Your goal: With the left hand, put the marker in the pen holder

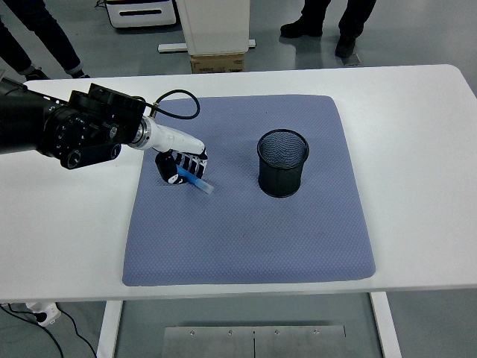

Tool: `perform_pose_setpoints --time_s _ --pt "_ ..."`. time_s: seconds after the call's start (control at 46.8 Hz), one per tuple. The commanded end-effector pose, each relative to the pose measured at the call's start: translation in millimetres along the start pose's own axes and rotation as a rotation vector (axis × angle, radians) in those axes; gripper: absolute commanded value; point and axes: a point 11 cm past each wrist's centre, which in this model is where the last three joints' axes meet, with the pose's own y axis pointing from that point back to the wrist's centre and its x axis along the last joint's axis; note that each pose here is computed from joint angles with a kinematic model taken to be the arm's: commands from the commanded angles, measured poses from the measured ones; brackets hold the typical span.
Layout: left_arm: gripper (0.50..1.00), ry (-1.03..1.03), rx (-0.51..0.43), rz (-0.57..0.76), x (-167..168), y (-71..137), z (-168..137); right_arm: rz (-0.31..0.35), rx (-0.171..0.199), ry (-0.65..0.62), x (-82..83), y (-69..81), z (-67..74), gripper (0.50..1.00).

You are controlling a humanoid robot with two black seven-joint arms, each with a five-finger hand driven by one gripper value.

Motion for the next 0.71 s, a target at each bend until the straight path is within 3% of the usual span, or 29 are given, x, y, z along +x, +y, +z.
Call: perform_pose_setpoints --time_s 0.0,0.427,0.534,0.62,0.684 --pt "0.552 -0.001 0.000 0.004 2.2 0.7 0.5 0.001 0.000 0.000 0.0 0.0 0.0 1.000" --pt "0.552 0.003 -0.006 0.030 13.5 3.0 3.2 0.001 0.000 0.000 0.0 0.0 0.0 1.000" --pt "0.531 0.002 -0.006 0.034 15.4 3.3 3.7 0.001 0.000 0.000 0.0 0.0 0.0 1.000" --pt "0.540 0.002 -0.007 0.032 15.0 3.2 4.0 -0.001 0.000 0.000 -0.1 0.0 0.0 1.000" --pt "0.581 0.002 -0.007 0.032 15.0 3.2 4.0 -0.001 0.000 0.000 -0.1 0.0 0.0 1.000"
